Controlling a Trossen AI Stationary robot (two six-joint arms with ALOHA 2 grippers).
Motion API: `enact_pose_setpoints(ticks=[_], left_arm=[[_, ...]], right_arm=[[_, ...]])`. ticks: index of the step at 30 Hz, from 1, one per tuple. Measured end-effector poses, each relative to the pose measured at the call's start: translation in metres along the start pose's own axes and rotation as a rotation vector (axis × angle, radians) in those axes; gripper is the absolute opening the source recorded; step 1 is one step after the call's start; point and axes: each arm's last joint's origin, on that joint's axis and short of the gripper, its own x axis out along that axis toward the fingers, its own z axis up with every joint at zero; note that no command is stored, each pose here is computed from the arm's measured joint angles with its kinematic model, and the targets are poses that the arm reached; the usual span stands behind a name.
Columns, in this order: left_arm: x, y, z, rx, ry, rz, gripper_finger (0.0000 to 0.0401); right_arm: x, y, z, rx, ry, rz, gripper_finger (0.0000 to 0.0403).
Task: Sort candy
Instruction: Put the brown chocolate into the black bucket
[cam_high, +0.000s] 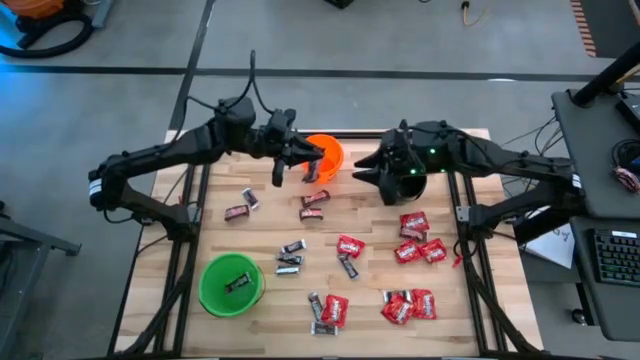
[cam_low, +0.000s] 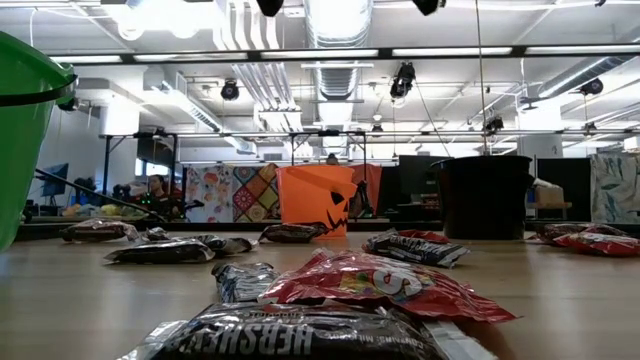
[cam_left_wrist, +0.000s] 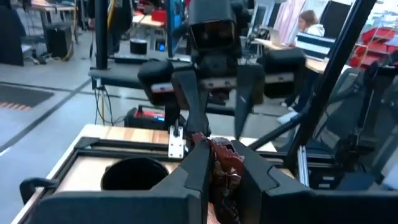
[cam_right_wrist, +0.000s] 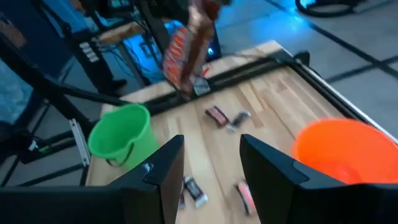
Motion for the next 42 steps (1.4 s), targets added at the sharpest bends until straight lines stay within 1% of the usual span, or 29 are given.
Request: enact_pose_setpoints(ticks=[6,9,13,16,20,24,26,29,31,34,38,42], left_arm=[[0.004,0.000,-0.005,-0.003,-0.033,0.009,0.0025],[0.005,0.001,-0.008,-0.012,-0.046,0.012,0.0025],[0.006,0.000,-0.009,-0.014,-0.056,0.006,0.0025],[0.006,-0.001,-0.008,-0.007,-0.072,0.001,0.0025],[0.007,-0.002,-0.007,-0.003,-0.082,-0.003,0.0025],[0.007,-0.003,-0.004,0.007,-0.111,-0.008,0.0025],[0.009,-0.004,-0.005,0.007,-0.113,-0.007,0.0025],[0.012,-0.003,-0.007,0.004,-0.107,-0.008,0.0025],[0.012,-0.003,-0.007,0.005,-0.108,-0.010,0.0025],[0.012,-0.003,-0.007,0.005,-0.109,-0.010,0.0025],[0.012,-0.003,-0.007,0.006,-0.110,-0.009,0.0027],[0.012,-0.003,-0.007,0.005,-0.109,-0.009,0.0037]], right_arm=[[0.020,-0.002,0.000,0.026,-0.019,0.010,0.0151],[0.030,-0.001,0.001,0.059,-0.029,0.058,0.0151],[0.039,-0.001,0.004,0.058,-0.067,0.080,0.0155],[0.044,0.000,0.006,0.065,-0.102,0.101,0.0177],[0.052,-0.002,0.006,0.076,-0.110,0.110,0.0226],[0.060,-0.001,0.006,0.044,-0.122,0.161,0.0269],[0.066,-0.002,0.005,0.026,-0.125,0.173,0.0281],[0.073,-0.002,0.005,0.006,-0.133,0.190,0.0285],[0.076,-0.002,0.004,-0.002,-0.133,0.197,0.0274],[0.076,-0.003,0.003,0.000,-0.119,0.194,0.0233],[0.074,-0.002,0.003,-0.001,-0.116,0.193,0.0145],[0.072,-0.002,0.003,-0.012,-0.111,0.190,0.0057]])
